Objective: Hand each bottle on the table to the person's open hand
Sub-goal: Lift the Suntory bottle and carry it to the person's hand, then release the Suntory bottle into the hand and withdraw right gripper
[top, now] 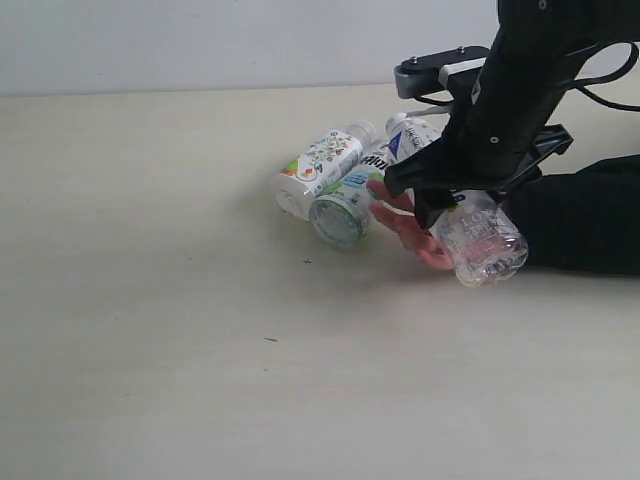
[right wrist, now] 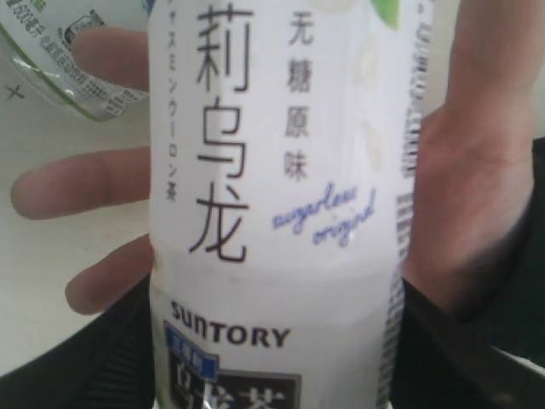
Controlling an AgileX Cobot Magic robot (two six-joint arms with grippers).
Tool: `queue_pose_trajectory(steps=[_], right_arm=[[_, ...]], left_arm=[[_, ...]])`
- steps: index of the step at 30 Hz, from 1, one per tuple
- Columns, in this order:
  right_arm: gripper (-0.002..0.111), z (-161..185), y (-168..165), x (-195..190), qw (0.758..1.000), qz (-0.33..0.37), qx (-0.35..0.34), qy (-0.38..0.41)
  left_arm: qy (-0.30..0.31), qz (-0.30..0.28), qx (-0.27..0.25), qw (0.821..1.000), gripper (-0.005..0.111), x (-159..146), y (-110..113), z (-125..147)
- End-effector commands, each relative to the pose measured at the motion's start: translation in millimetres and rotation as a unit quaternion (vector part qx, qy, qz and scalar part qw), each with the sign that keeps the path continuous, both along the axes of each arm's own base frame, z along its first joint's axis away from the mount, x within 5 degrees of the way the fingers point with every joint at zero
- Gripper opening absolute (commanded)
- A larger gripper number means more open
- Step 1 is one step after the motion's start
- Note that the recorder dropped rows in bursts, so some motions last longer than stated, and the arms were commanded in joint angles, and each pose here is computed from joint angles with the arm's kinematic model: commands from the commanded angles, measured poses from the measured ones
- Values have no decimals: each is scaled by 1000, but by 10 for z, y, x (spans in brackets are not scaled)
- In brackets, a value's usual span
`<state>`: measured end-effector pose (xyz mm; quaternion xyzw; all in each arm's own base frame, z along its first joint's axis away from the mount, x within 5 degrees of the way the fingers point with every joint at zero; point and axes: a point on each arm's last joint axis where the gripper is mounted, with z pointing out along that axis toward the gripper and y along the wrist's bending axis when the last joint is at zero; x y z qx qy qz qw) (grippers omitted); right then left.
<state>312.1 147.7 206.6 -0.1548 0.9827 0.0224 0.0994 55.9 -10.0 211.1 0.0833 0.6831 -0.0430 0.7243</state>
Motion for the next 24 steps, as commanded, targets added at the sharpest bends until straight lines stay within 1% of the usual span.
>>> queue_pose_trajectory(steps=[1,6,9,11,15,16,19,22,24], right_arm=[[4,-27,5,53,1000,2,6,-20],[16,-28,3,49,1000,2,5,-18],[25,-29,0,47,1000,2,3,-16],[35,-29,-1,47,1000,3,2,-16],[58,-32,-7,34,1000,11,-3,-10],[65,-33,-10,30,1000,14,-5,-7],[79,-35,-13,22,1000,23,-9,-4],[85,-33,-11,32,1000,25,-8,-9],[87,-32,-9,36,1000,25,-7,-12]], left_arm=[[-3,2,0,1000,0,-4,3,-6],[-3,2,0,1000,0,-4,3,-6],[-3,2,0,1000,0,-4,3,-6],[-3,2,0,1000,0,-4,3,-6],[-3,2,0,1000,0,-4,3,-6],[-3,2,0,1000,0,-4,3,-6],[-3,2,0,1000,0,-4,3,-6],[-3,2,0,1000,0,-4,3,-6],[-3,2,0,1000,0,-4,3,-6]])
